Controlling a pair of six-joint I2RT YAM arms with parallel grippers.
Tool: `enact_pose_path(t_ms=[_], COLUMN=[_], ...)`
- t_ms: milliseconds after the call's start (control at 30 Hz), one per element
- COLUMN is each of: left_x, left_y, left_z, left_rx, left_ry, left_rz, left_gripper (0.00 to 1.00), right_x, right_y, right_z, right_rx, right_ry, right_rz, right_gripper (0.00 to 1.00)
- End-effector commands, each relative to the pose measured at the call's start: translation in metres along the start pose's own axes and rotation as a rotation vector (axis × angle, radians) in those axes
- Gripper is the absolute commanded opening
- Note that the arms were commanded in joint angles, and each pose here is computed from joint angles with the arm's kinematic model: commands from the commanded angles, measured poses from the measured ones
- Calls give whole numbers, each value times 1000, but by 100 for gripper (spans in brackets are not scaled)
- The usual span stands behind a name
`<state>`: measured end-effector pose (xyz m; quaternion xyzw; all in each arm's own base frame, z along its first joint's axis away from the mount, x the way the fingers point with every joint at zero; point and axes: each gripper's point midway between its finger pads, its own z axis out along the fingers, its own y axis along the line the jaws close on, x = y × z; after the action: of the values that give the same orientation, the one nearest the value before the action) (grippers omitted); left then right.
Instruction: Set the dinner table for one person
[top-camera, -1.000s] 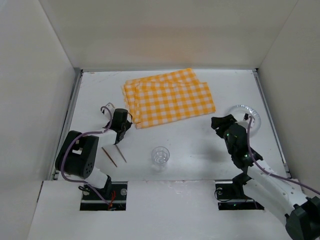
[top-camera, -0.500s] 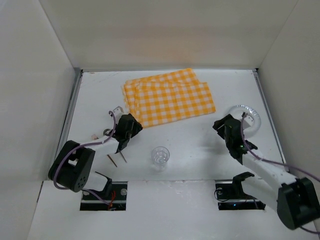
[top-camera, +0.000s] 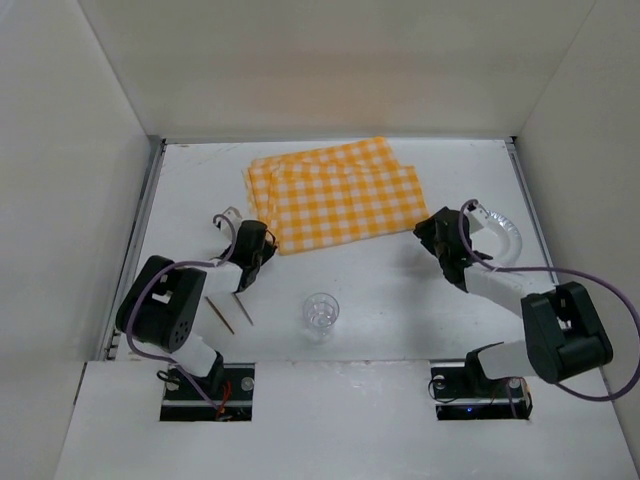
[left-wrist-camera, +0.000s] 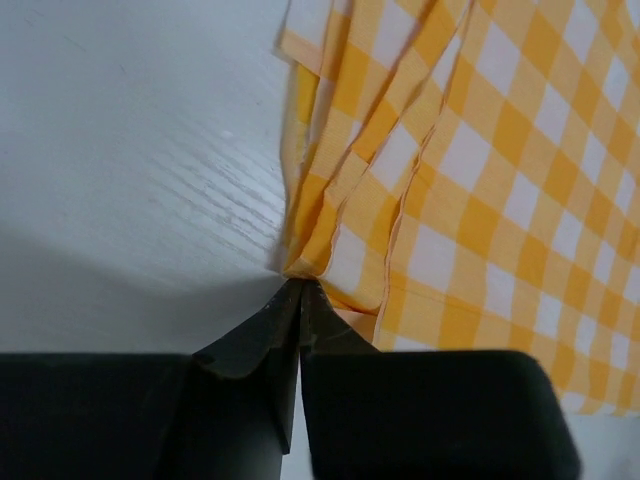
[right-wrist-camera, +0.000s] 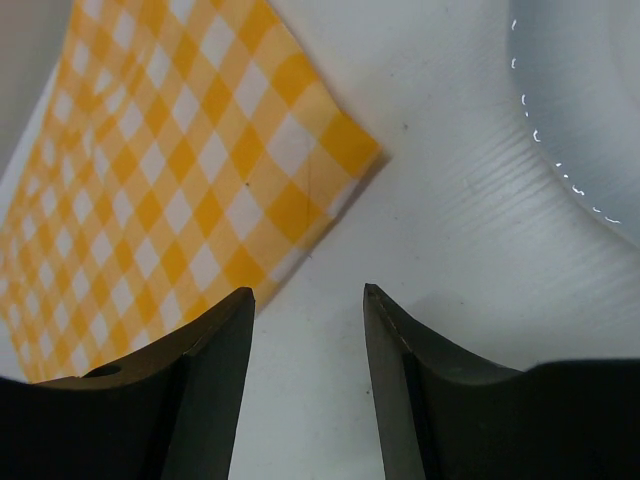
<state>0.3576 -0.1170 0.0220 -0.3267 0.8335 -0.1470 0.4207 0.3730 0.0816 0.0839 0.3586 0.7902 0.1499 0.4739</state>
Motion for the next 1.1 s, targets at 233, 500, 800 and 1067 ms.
enact_pose_path(t_ms=[233, 500, 800, 1067], left_x=[-25, -25, -66, -64], left_y=[40, 24, 3, -6], left_z=[5, 3, -49, -58], left_rx=[-83, -39, 63, 126], left_ry=[-29, -18, -187, -232], left_rz=[-12, 10, 3, 36], left_gripper=[0, 25, 48, 50], right_x=[-25, -71, -113, -110], right_y=[4, -50, -132, -173], right_z=[-39, -49, -56, -55], right_rx=[-104, 9, 245, 353], right_ry=[-99, -218, -329, -347], right_rz=[110, 210, 300, 377], right_gripper=[60, 66, 72, 71])
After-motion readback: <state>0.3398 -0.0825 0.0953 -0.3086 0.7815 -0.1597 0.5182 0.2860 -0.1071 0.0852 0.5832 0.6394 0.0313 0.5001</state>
